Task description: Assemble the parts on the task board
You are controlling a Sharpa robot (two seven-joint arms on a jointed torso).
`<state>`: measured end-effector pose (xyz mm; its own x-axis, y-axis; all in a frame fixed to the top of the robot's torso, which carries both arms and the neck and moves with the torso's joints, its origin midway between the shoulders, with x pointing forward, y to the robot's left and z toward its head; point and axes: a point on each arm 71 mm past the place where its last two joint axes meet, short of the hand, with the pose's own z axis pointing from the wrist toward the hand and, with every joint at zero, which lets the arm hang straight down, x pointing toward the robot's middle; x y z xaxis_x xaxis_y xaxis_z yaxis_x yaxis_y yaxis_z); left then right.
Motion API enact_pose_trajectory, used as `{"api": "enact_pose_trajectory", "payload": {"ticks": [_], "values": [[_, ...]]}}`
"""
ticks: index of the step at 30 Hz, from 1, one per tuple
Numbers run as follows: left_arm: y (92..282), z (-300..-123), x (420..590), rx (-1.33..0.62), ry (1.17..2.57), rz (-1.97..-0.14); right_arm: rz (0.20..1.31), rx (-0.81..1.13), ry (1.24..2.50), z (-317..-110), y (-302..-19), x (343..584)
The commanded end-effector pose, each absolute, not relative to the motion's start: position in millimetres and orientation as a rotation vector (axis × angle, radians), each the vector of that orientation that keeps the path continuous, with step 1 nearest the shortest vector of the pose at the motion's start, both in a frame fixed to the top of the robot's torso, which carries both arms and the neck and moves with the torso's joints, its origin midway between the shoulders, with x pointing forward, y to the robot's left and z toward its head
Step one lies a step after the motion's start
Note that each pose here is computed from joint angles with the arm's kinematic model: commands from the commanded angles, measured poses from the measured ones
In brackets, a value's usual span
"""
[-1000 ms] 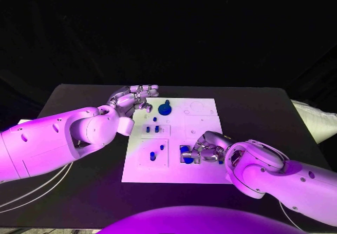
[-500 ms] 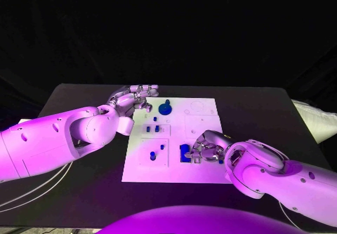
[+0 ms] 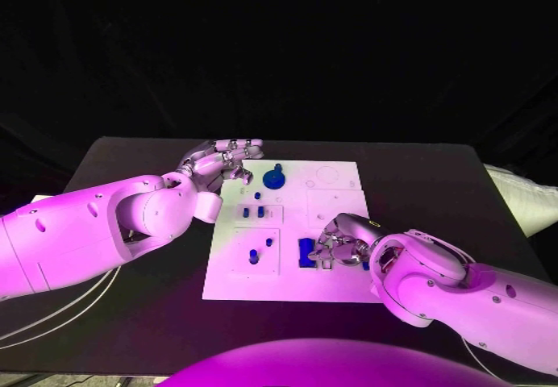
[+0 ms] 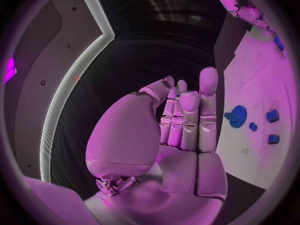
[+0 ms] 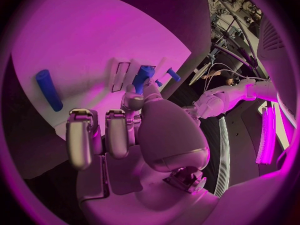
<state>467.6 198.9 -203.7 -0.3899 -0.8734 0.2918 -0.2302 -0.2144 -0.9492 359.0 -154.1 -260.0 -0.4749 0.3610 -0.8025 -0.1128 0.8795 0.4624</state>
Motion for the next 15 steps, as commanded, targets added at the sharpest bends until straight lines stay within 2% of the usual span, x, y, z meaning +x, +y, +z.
{"api": "enact_pose_trajectory", "payload": {"ticks": [1,8,15], "values": [[197.3,-202.6,466.9,-1.300,1.542,-1.670,0.581,0.213,1.922,-254.2,-156.3,357.6],[199.0,-203.0,466.8,-1.301,1.541,-1.669,0.585,0.299,1.899,-244.2,-178.9,352.1],[200.4,-203.4,466.8,-1.302,1.539,-1.667,0.496,0.259,1.944,-239.7,-209.0,354.0]]}}
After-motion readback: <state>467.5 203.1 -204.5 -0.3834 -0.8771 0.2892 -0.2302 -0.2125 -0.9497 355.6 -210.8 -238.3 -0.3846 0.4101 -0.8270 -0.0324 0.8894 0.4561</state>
